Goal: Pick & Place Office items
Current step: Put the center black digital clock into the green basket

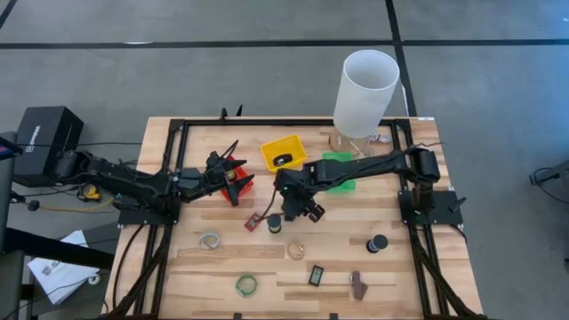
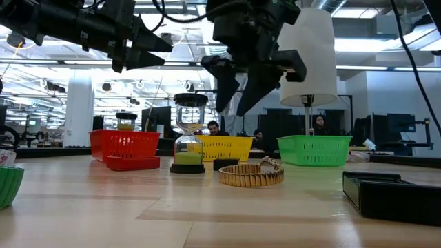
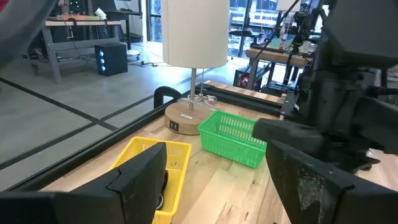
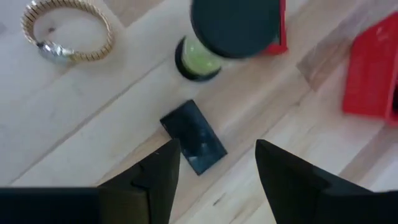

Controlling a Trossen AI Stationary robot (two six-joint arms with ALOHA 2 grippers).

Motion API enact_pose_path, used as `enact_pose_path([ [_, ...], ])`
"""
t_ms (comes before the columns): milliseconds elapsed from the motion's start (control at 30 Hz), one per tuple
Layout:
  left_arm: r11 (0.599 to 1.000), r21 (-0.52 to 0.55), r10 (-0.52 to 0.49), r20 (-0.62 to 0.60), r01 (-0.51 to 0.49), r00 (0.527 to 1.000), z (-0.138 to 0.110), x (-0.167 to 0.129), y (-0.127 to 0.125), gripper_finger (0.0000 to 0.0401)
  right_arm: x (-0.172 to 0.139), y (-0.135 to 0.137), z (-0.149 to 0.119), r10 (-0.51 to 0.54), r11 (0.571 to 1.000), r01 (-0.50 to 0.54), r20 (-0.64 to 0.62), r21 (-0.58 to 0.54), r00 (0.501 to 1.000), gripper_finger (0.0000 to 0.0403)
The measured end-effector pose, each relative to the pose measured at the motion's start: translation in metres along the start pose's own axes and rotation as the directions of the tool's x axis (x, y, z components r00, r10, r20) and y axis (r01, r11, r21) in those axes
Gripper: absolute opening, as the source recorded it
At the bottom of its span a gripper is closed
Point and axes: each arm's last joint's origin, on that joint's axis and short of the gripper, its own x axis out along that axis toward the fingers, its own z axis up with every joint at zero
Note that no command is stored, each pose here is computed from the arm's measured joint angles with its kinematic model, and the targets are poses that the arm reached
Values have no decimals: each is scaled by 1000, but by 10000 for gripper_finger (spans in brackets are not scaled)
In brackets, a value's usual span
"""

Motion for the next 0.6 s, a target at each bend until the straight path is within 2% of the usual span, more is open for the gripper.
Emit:
enact_pose_path([
  [333,1000,1,0,-2,0,1000,0,0,0,269,35,6,3,48,994,-51,-38,-94,998,243],
  [600,1000,1,0,-2,0,1000,0,0,0,269,35,4,-2,58,994,-62,-51,-92,997,245],
])
